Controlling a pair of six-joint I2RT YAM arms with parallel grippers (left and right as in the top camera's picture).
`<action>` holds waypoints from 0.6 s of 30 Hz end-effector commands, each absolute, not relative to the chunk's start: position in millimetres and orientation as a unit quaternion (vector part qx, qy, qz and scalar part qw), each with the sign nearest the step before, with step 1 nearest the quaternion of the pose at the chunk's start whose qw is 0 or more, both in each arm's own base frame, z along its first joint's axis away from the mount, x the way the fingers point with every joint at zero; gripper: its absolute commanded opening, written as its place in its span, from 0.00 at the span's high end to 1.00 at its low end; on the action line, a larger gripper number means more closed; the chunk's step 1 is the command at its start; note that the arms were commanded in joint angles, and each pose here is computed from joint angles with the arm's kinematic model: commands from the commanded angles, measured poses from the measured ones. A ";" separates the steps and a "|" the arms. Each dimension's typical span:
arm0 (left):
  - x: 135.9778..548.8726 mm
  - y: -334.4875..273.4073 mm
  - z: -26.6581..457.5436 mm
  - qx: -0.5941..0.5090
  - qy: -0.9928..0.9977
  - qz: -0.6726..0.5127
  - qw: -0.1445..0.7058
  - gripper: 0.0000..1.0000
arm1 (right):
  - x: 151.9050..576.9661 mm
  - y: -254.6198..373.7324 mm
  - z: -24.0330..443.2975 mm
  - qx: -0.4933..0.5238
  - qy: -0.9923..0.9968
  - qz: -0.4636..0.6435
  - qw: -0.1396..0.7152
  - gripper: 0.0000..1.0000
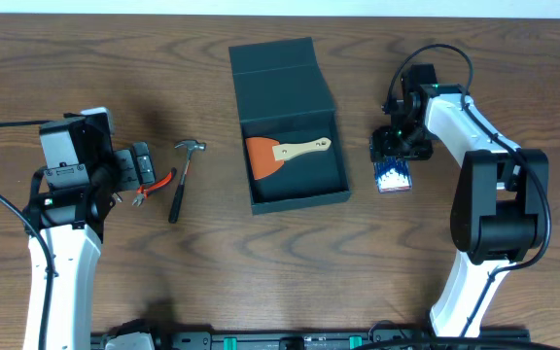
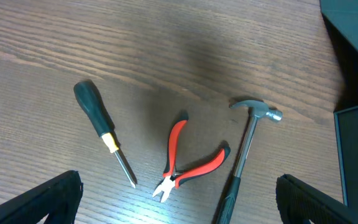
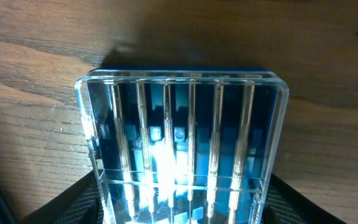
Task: Pack container
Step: 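Carry the screwdriver case with the right gripper and place it in the box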
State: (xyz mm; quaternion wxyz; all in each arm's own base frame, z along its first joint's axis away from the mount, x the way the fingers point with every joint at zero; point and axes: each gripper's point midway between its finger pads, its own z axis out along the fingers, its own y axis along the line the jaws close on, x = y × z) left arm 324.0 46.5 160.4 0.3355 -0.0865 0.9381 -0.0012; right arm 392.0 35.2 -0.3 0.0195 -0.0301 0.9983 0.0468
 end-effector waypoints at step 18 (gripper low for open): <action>328.3 46.6 167.5 -0.078 0.936 -0.003 0.343 0.02 | 423.9 86.3 143.5 -0.129 0.982 0.060 0.127 0.67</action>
